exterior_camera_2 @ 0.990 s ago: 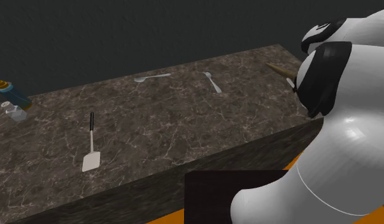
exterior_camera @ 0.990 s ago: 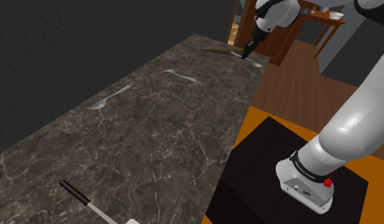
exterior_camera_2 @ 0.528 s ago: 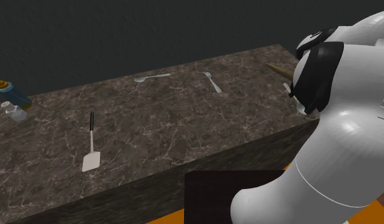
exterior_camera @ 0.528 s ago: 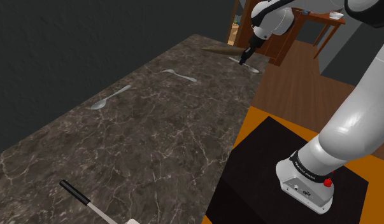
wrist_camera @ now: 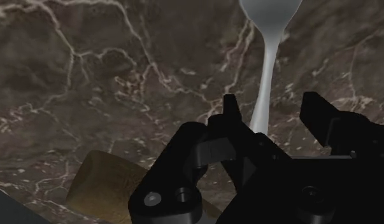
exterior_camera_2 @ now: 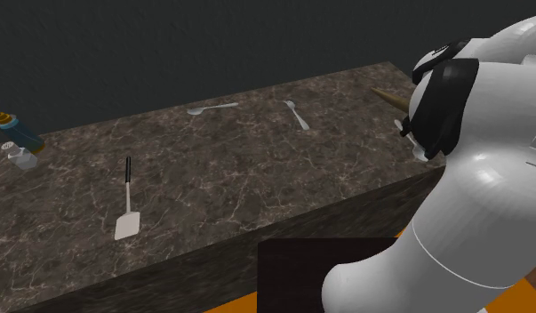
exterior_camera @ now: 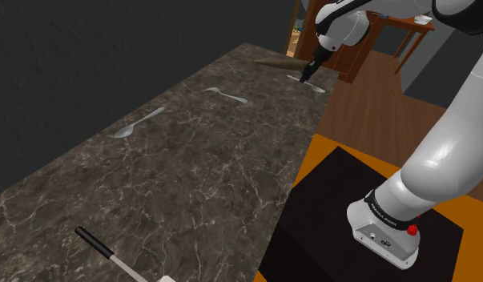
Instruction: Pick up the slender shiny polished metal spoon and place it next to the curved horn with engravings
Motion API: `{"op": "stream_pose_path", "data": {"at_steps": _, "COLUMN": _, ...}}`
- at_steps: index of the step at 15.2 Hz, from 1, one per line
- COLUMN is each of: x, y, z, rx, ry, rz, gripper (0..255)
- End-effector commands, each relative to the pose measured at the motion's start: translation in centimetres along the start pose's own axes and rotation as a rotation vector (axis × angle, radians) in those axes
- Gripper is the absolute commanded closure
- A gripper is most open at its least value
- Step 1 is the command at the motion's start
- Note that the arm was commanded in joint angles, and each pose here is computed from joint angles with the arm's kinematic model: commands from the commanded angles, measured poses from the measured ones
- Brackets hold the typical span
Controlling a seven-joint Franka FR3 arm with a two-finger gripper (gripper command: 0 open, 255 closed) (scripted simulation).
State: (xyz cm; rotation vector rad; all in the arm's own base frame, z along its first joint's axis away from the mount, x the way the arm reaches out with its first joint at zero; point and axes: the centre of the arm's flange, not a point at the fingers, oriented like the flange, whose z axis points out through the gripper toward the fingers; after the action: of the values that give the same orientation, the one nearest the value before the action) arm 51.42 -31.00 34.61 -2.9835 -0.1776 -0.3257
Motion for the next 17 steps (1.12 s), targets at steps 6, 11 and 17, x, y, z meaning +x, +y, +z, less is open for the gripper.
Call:
{"op": "stream_pose_path", "data": {"at_steps": 6, "x": 0.0, "y": 0.0, "z": -1.3, "rx": 0.000, "ry": 0.000, "rz": 0.000, "gripper": 0}}
{"op": "stream_pose_path", "data": {"at_steps": 11, "x": 0.0, "y": 0.0, "z": -5.0, "rx": 0.000, "ry": 0.000, "rz": 0.000, "gripper": 0}}
{"op": "stream_pose_path", "data": {"at_steps": 17, "x": 0.0, "y": 0.0, "z": -5.0, "rx": 0.000, "ry": 0.000, "rz": 0.000, "gripper": 0}}
